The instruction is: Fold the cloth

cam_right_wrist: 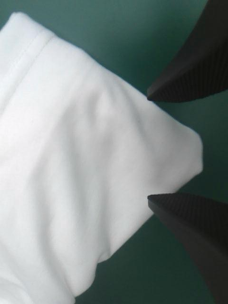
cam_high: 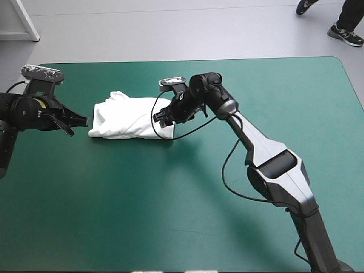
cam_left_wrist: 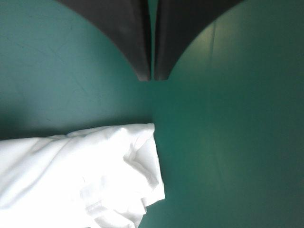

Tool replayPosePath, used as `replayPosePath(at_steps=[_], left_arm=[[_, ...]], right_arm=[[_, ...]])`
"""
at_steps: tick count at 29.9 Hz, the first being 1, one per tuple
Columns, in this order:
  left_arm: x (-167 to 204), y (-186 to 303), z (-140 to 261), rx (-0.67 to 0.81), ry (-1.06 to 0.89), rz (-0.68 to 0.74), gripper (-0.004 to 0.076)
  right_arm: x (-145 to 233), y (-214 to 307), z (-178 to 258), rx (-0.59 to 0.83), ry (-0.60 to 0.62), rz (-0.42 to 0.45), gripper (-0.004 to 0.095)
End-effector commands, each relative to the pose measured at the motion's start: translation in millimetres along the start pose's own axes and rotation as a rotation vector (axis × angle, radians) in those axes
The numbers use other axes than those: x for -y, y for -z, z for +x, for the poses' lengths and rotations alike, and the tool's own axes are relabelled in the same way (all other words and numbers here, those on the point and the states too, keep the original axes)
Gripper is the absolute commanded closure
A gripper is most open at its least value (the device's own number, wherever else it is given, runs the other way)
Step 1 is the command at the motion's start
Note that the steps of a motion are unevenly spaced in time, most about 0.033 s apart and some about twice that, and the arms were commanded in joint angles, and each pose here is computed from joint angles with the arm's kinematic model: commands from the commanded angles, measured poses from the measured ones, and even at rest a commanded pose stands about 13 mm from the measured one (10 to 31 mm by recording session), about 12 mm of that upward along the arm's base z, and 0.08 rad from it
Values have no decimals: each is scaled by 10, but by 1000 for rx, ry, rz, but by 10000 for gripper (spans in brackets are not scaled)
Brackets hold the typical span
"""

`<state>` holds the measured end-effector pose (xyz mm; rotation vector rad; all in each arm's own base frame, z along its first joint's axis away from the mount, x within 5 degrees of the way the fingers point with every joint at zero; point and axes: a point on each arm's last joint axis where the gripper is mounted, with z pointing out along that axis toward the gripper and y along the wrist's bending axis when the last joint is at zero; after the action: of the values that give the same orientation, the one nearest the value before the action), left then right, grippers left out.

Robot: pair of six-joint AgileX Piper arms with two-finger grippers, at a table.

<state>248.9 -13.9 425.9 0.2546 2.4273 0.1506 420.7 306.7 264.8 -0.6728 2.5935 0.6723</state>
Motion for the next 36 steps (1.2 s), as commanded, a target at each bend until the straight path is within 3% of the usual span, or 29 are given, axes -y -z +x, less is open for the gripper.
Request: replayPosePath(at_steps=[1, 9, 12, 17, 21, 26, 36], left_arm=[[-23, 266, -45, 116, 8, -12, 705], [-23, 307, -25, 118, 8, -10, 705], [-22, 307, -27, 120, 8, -9, 705], [-9, 307, -28, 121, 9, 5, 705], [-6, 307, -29, 122, 2, 7, 705], [-6, 307, -29, 122, -20, 6, 705], [-5, 306, -18, 110, -36, 6, 705]], right_arm=[[-107, 266, -149, 138, 11, -23, 374], [-6, -46, -119, 118, -2, -32, 406], [-8, -52, -125, 126, -4, -37, 534], [-43, 87, -192, 160, 44, -25, 915], [-57, 274, -245, 170, 82, 23, 925], [148, 514, -295, 179, 77, 191, 925], [1127, 967, -352, 249, -138, 327, 925]])
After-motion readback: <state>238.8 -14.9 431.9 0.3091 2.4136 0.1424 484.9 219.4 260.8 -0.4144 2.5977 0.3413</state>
